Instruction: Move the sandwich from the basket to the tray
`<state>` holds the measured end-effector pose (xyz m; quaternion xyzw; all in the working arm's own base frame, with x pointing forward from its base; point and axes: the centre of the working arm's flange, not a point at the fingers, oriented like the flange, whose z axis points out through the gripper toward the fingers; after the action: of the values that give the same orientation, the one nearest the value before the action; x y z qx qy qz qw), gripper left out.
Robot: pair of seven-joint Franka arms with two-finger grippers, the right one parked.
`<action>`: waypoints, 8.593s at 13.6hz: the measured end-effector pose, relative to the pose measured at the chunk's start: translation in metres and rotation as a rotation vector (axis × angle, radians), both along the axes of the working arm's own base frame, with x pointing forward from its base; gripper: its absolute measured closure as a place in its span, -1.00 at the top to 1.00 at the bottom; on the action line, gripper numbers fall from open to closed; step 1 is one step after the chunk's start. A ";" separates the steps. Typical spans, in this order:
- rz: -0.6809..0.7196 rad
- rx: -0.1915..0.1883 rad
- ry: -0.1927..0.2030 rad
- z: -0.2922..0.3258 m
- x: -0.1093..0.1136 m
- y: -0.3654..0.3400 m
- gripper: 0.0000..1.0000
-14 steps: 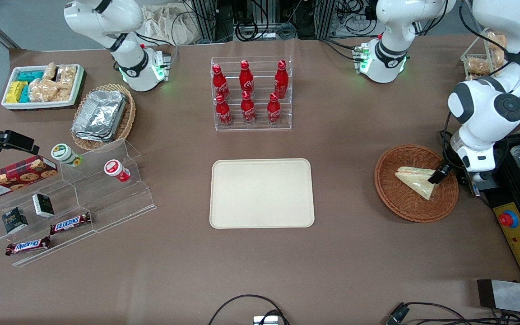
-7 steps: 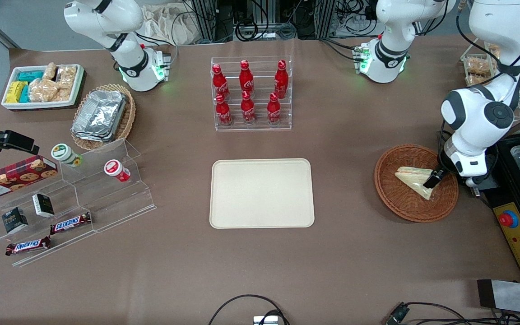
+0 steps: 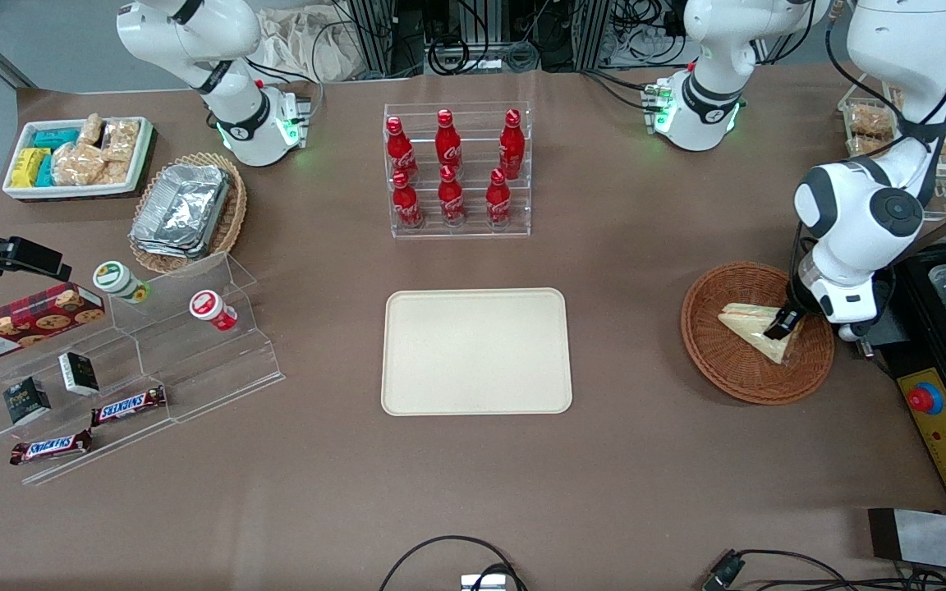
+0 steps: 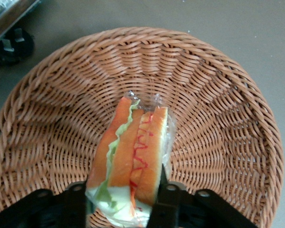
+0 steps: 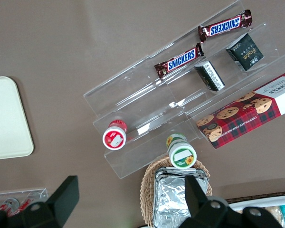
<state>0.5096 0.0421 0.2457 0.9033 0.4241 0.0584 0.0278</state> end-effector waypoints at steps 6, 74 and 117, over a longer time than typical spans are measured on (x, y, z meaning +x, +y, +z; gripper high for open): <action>-0.007 0.001 -0.009 0.004 0.002 -0.004 -0.62; -0.863 0.154 0.075 -0.020 -0.006 -0.468 0.47; -0.693 0.120 0.191 0.312 0.119 -0.107 1.00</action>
<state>0.6289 -0.0653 0.5577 0.9948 0.0892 -0.0145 -0.0467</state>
